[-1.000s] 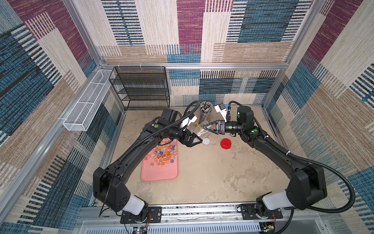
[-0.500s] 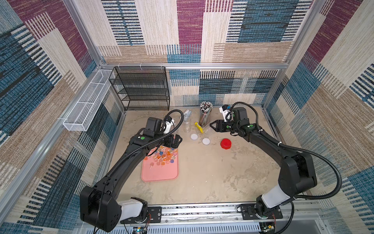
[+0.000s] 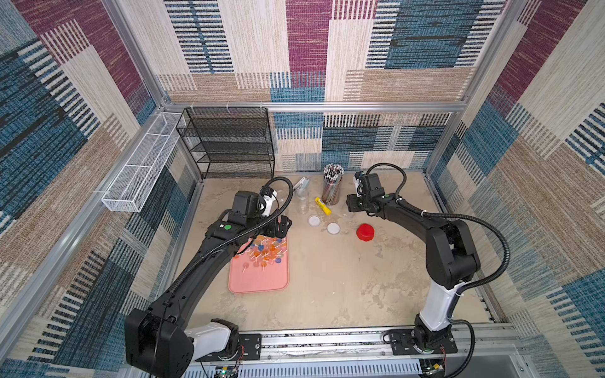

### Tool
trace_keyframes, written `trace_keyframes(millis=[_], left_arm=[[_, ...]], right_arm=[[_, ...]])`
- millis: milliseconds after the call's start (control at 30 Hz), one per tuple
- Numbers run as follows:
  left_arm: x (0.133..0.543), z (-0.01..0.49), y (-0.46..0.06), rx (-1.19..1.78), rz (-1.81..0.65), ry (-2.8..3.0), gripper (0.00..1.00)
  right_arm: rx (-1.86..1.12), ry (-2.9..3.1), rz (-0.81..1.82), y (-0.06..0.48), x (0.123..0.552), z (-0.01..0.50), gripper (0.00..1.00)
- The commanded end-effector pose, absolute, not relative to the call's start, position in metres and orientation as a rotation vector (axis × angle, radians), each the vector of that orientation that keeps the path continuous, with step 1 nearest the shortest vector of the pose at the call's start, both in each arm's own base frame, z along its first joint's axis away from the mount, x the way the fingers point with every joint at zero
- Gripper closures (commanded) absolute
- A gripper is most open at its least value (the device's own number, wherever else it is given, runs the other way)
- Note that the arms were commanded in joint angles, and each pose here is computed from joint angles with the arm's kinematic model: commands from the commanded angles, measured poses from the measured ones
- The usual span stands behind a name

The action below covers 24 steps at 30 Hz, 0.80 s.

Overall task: Pour the candies out of the jar
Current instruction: Place the jar at the center of the board.

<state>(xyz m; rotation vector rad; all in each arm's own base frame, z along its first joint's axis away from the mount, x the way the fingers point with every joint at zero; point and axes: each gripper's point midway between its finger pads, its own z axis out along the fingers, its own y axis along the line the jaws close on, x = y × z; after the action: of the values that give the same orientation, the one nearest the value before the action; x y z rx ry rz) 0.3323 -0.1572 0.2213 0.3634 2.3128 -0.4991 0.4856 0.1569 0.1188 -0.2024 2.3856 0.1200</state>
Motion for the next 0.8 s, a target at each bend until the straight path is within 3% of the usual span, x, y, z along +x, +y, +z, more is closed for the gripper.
trace_keyframes(millis=[0, 233, 467, 633, 767], left_arm=[[0.337, 0.226, -0.158, 0.327, -0.513, 2.289, 0.0], [0.338, 0.226, -0.161, 0.326, -0.53, 2.298, 0.0], [0.342, 0.231, -0.146, 0.211, -0.572, 2.245, 0.0], [0.353, 0.234, -0.087, 0.017, -0.393, 2.178, 0.0], [0.36, 0.219, -0.017, -0.185, -0.085, 2.132, 0.0]], right_arm=[[-0.217, 2.379, 0.006, 0.153, 0.489, 0.111, 0.37], [-0.245, 2.389, -0.037, 0.162, 0.485, 0.101, 0.31], [-0.197, 2.333, 0.114, 0.173, 0.478, 0.139, 0.01], [-0.102, 2.213, 0.254, 0.149, 0.47, 0.193, 0.0], [-0.01, 2.129, 0.133, 0.1, 0.464, 0.203, 0.0]])
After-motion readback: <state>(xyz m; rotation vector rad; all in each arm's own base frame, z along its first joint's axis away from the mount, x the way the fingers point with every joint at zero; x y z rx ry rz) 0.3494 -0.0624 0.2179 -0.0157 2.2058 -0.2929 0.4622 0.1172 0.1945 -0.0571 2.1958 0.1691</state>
